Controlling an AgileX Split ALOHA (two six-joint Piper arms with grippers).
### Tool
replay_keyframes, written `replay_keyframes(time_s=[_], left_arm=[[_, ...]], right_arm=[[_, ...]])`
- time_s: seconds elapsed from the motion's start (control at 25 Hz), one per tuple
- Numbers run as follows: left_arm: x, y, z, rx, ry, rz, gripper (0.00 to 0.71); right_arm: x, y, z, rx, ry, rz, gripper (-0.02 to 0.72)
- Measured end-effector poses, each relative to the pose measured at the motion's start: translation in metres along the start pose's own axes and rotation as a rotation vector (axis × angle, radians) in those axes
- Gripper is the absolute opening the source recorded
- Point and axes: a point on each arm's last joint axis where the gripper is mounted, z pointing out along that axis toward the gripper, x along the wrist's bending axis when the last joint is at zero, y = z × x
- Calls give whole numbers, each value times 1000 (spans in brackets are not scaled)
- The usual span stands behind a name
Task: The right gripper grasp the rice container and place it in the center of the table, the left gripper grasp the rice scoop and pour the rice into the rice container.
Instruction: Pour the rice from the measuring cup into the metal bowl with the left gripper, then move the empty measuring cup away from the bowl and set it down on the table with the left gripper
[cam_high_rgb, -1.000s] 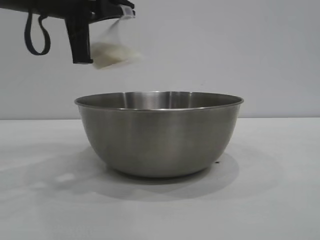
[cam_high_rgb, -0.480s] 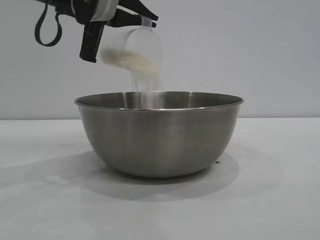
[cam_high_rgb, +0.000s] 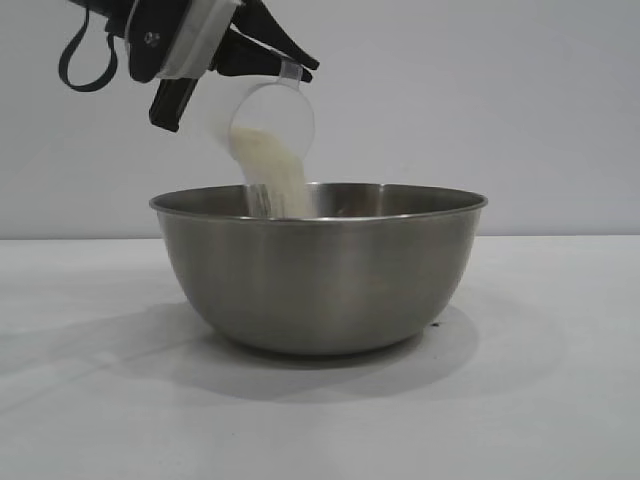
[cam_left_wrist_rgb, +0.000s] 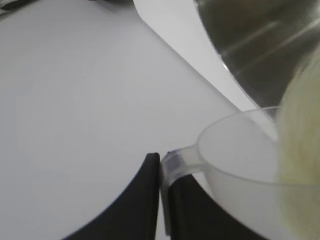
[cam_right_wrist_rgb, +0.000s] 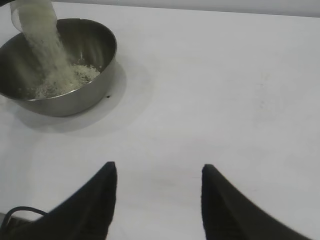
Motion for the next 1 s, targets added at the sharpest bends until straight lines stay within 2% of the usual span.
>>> replay_keyframes(time_s=[0.36, 0.48, 0.56, 0.68, 0.76, 0.84, 0.92, 1.0], left_arm=[[-1, 1, 0, -14, -8, 18, 0], [-1, 1, 0, -14, -8, -40, 0], [0, -1, 0, 10, -4, -221, 0], [1, -10, -1, 105, 51, -646, 0], [3, -19, -2, 172, 137, -970, 0], [3, -31, -7, 228, 266, -1317, 0], [-5, -40, -19, 250, 385, -1545, 0], [-24, -47, -37, 313, 485, -1725, 0]], right_arm=[[0, 0, 0, 0, 0, 0, 322], [0, 0, 0, 0, 0, 0, 322], [0, 0, 0, 0, 0, 0, 322], [0, 0, 0, 0, 0, 0, 322], [0, 0, 0, 0, 0, 0, 322], [0, 0, 0, 0, 0, 0, 322], [0, 0, 0, 0, 0, 0, 322], [0, 0, 0, 0, 0, 0, 322]])
